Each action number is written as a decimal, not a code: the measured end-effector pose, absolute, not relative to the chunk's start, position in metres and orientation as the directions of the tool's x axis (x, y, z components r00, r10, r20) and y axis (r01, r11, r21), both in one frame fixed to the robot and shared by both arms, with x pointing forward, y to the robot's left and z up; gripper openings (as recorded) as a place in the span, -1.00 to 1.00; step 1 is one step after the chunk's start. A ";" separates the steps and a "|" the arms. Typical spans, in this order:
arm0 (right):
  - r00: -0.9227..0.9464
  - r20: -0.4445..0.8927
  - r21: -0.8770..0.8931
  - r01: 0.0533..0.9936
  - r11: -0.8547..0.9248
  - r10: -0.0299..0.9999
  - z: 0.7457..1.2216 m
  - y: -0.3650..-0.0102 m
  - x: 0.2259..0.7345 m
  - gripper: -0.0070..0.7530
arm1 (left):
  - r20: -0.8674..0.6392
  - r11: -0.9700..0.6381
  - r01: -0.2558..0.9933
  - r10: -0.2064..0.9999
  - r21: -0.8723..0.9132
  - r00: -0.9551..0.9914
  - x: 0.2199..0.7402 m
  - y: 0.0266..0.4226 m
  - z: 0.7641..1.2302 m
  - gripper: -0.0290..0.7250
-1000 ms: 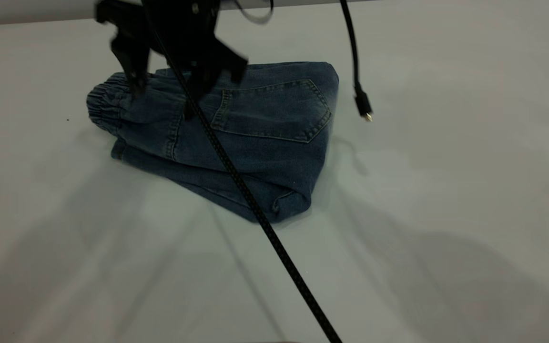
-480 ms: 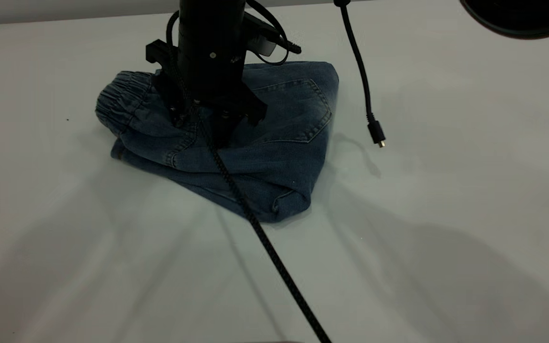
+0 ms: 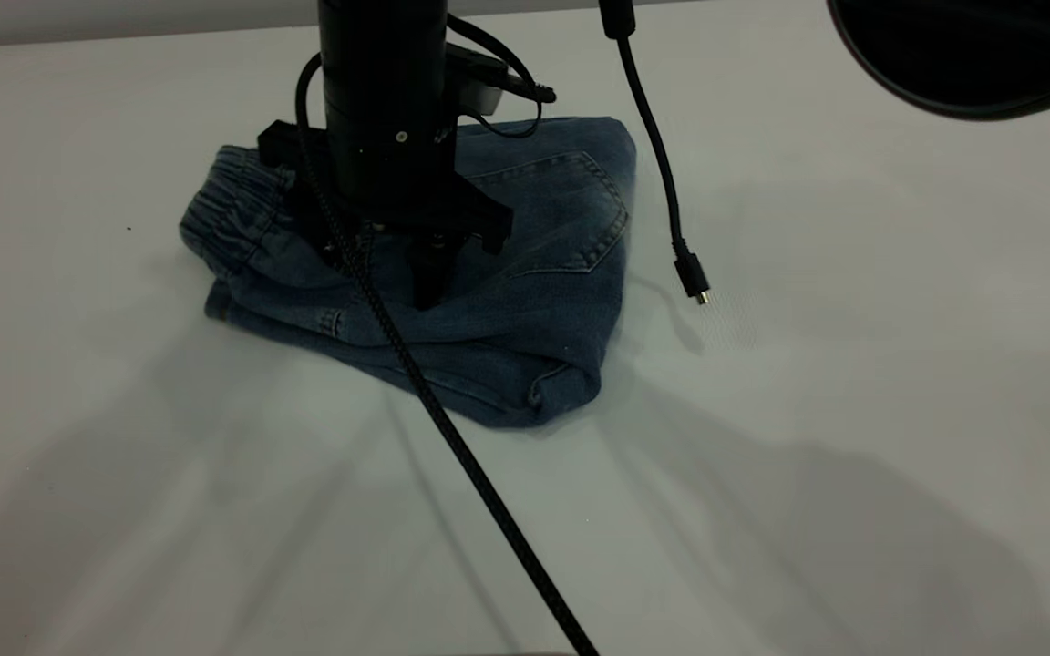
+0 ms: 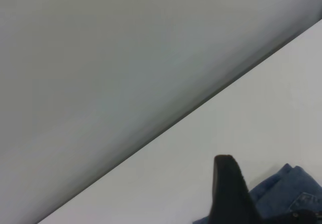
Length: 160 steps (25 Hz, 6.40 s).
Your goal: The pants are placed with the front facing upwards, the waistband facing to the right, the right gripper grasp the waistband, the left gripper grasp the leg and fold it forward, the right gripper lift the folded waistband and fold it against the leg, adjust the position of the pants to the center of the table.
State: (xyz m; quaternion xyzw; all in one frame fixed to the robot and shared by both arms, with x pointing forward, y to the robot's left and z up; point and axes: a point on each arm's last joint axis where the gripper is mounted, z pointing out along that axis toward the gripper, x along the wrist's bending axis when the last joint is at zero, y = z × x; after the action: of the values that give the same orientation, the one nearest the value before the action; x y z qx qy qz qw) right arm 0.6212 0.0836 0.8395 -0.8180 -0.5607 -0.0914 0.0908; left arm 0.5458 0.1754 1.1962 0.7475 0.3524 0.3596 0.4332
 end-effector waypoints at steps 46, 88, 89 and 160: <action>-0.696 0.107 0.861 0.422 0.283 0.710 1.319 -0.081 0.454 0.18 | 0.144 -0.326 0.276 0.841 0.904 0.521 0.345 0.249 1.272 0.11; -0.648 0.129 0.741 0.566 0.362 0.751 1.040 -0.284 0.248 0.03 | -0.008 -0.295 0.604 0.895 0.741 0.447 0.258 0.287 1.045 0.11; -0.648 0.130 0.741 0.566 0.361 0.750 1.040 -0.284 0.248 0.03 | -0.011 -0.283 0.606 0.901 0.743 0.434 0.258 0.288 1.045 0.11; -0.084 0.147 0.835 0.545 -0.078 0.986 1.040 -0.294 0.231 0.02 | 0.024 -0.050 0.506 0.998 0.861 0.058 0.229 0.301 1.044 0.11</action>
State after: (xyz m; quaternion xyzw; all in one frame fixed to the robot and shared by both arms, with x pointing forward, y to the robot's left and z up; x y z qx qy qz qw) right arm 0.2312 -0.2945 1.0398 -0.6172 -0.6199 -0.3973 -0.2774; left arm 0.2295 0.3005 1.0441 0.6356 0.5916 0.3478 0.3535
